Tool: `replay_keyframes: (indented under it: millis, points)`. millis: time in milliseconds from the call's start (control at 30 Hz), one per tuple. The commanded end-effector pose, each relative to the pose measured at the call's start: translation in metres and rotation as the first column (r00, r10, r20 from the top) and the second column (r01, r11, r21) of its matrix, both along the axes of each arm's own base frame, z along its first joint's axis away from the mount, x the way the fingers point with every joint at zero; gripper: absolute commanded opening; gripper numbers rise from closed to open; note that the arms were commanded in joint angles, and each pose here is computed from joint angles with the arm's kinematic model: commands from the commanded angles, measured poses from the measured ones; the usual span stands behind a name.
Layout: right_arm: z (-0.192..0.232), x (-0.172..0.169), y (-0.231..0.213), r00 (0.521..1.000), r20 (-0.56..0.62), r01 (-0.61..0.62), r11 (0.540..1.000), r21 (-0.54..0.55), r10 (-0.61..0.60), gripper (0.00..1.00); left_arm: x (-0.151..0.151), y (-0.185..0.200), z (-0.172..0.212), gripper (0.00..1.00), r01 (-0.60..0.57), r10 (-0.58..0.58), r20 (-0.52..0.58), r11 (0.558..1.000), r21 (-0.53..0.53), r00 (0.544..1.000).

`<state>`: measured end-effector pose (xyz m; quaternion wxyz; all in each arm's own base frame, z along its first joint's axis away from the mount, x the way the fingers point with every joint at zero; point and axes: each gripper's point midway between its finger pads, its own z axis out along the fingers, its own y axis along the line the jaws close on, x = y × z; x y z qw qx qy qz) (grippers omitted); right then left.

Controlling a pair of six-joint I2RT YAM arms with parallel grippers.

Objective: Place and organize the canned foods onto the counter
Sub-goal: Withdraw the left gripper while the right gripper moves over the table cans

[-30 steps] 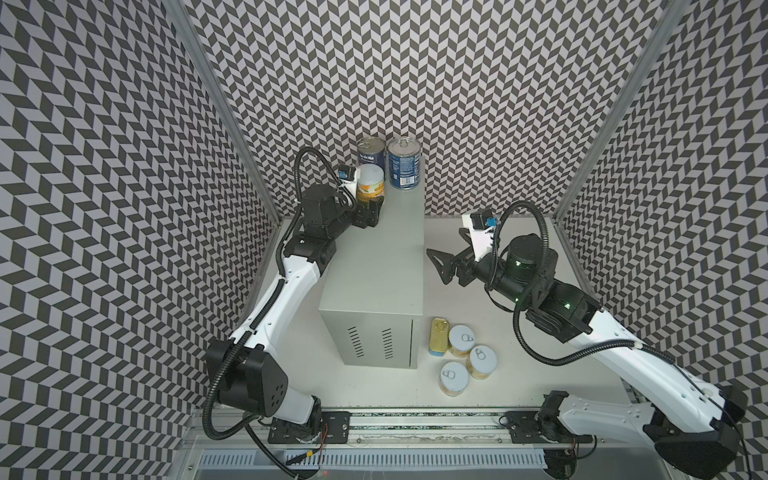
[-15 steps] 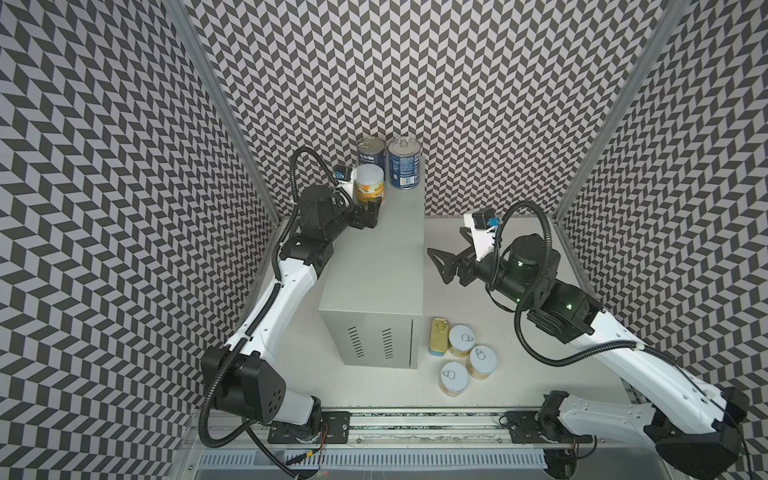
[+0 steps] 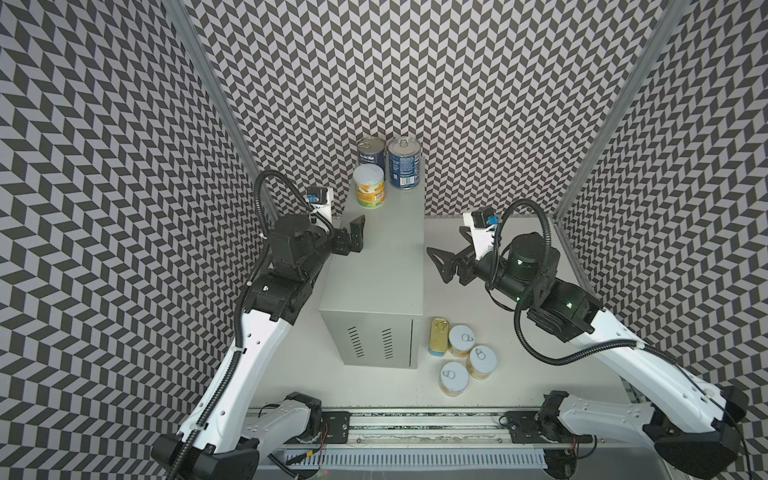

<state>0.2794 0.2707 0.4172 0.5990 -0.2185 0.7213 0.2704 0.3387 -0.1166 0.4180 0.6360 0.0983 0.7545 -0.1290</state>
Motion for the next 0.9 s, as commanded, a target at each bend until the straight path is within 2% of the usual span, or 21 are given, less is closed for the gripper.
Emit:
replay_keyframes:
  millis: [0, 200, 367, 633, 867]
  points:
    - [0.014, 0.003, -0.008, 0.998, -0.017, 0.057, 0.997, 0.043, -0.056, 0.99, -0.03, -0.014, -0.004, 1.0, 0.079, -0.078, -0.019, 0.997, 0.027, 0.997]
    - [-0.005, 0.012, -0.034, 0.972, -0.101, 0.213, 0.977, -0.007, -0.213, 0.99, -0.076, -0.055, 0.004, 1.0, 0.285, -0.285, -0.016, 0.957, 0.06, 0.959]
    - [-0.044, 0.019, -0.061, 0.909, -0.196, 0.352, 0.929, -0.115, -0.369, 0.99, -0.1, -0.086, 0.014, 1.0, 0.409, -0.408, -0.027, 0.91, 0.069, 0.912]
    - [-0.133, 0.001, -0.079, 0.829, -0.367, 0.355, 0.905, -0.235, -0.421, 0.99, -0.12, -0.127, 0.022, 1.0, 0.53, -0.529, -0.037, 0.841, 0.111, 0.848]
    - [-0.223, -0.029, -0.088, 0.725, -0.53, 0.292, 0.893, -0.342, -0.44, 0.99, -0.125, -0.145, 0.023, 1.0, 0.575, -0.579, -0.016, 0.807, 0.133, 0.815]
